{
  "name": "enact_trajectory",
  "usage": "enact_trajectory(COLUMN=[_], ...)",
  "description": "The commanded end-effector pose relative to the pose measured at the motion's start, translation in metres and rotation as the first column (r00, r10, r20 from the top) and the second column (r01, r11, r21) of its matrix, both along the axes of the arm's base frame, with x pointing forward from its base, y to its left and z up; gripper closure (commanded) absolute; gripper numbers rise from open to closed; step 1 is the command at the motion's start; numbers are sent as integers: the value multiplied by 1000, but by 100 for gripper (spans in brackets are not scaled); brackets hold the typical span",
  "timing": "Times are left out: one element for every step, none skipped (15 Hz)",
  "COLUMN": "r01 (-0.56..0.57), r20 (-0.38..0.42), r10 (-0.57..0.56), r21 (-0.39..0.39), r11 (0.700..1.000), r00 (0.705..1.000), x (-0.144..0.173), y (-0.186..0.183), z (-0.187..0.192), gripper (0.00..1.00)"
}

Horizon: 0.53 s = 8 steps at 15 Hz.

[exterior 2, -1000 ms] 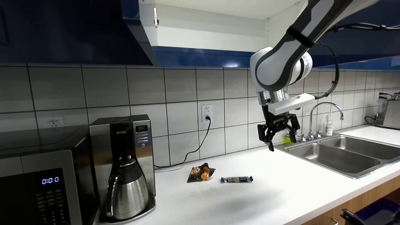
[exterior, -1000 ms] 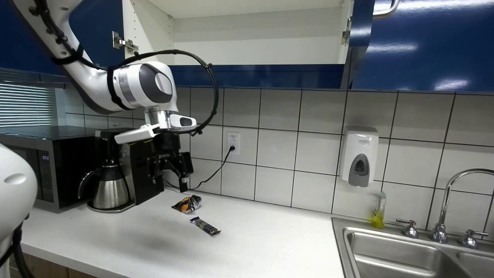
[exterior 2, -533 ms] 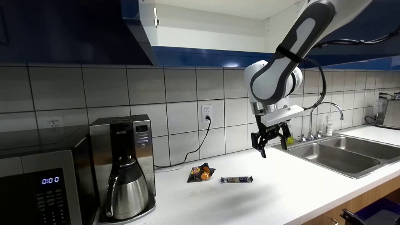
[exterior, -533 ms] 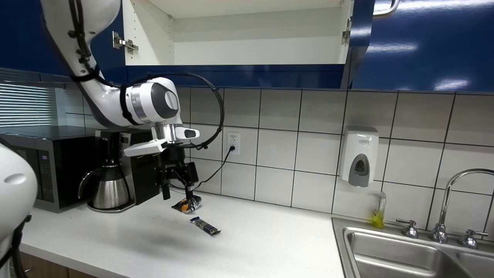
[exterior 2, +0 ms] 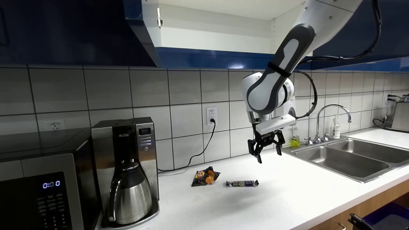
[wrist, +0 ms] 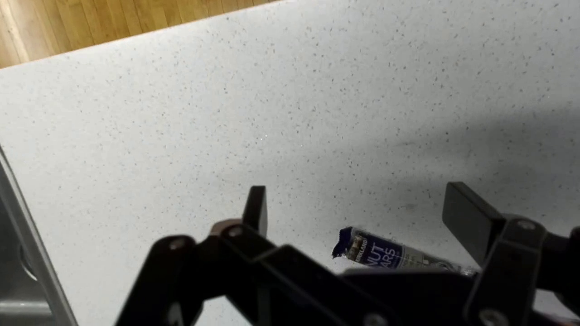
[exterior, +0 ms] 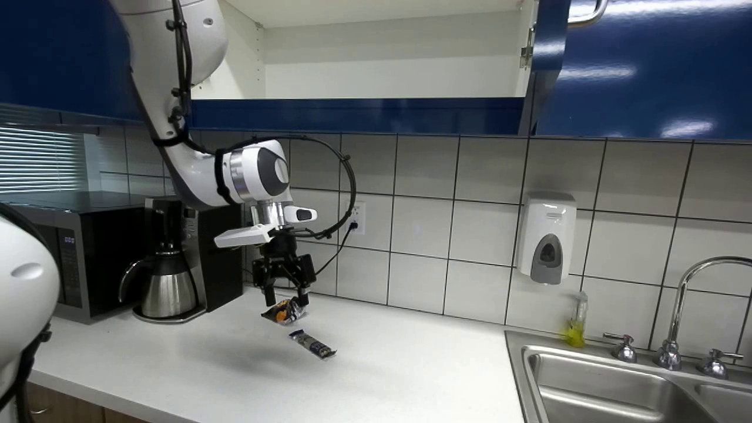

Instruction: Put the chocolate bar inside the cabinet

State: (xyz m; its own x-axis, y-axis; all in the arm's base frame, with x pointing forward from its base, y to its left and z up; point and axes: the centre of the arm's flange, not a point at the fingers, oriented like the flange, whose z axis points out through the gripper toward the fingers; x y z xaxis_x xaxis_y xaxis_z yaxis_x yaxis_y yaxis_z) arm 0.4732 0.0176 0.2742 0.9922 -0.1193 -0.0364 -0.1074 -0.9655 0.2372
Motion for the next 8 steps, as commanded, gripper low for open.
enact_trajectory(r01=[18, 19, 18, 17, 13, 9, 4, -1], r20=[14, 13, 11, 13, 12, 13, 12, 12], r10=[-18, -19, -18, -17, -13, -8, -4, 1], r21=[-15, -15, -16, -18, -20, -22, -23, -26], r11=[1000, 1000, 1000, 1000, 1000, 1000, 1000, 1000], r00=[1000, 1000, 1000, 1000, 1000, 1000, 1000, 1000], x=[38, 46, 53, 60, 67, 75, 81, 88], y=[4, 5, 6, 8, 10, 12, 14, 16], z=[-15, -19, -22, -26, -29, -33, -37, -41], gripper=[0, 0, 0, 0, 0, 0, 0, 0])
